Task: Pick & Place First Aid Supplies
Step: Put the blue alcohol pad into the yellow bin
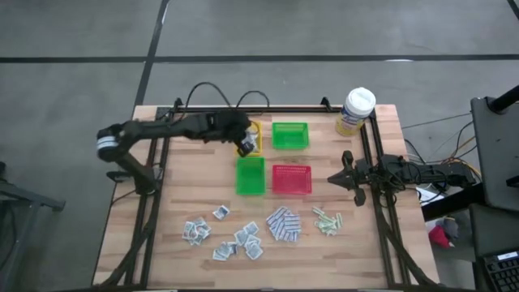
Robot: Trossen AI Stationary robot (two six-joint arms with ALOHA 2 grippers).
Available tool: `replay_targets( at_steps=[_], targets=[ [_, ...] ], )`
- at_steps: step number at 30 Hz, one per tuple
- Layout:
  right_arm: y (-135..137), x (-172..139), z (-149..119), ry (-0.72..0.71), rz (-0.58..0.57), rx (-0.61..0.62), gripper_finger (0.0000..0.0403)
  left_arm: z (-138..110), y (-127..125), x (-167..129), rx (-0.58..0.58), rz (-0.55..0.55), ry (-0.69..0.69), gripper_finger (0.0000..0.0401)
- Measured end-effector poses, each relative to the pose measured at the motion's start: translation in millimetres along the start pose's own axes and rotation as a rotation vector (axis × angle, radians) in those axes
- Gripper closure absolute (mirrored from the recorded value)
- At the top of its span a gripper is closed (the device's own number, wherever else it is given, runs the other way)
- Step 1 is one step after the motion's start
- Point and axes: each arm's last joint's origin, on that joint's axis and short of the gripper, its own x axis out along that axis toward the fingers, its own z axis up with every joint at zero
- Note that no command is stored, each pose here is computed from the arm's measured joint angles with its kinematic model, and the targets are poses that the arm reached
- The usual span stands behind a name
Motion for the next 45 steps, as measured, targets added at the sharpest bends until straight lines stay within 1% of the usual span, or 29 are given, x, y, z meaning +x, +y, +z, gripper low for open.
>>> replay_targets(
  at_steps=[5,8,14,18,24,36,45],
  targets=[
    [0.0,0.0,0.0,0.0,0.0,0.0,0.0374,20.4,20.6,21.8,0.073,-0.028,0.018,0.0401],
    [0.0,0.0,0.0,0.0,0.0,0.0,0.0374,28.6,30.8,33.2,0.122,-0.069,0.04,0.0401],
    [0.0,0.0,0.1,0.0,0.0,0.0,0.0374,34.6,47.7,57.0,0.146,-0.148,0.108,0.0401],
    [0.0,0.0,0.0,0.0,0.0,0.0,0.0374,31.0,55.4,71.1,0.125,-0.18,0.151,0.0401],
    [0.0,0.0,0.0,0.0,0.0,0.0,0.0374,19.2,62.2,82.1,0.116,-0.237,0.191,0.0401],
    [0.0,0.0,0.0,0.0,0.0,0.0,0.0374,-2.3,66.3,97.1,0.089,-0.273,0.202,0.0401],
    [0.0,0.0,0.0,0.0,0.0,0.0,0.0374,-17.2,66.8,106.2,0.082,-0.271,0.207,0.0401]
  ],
)
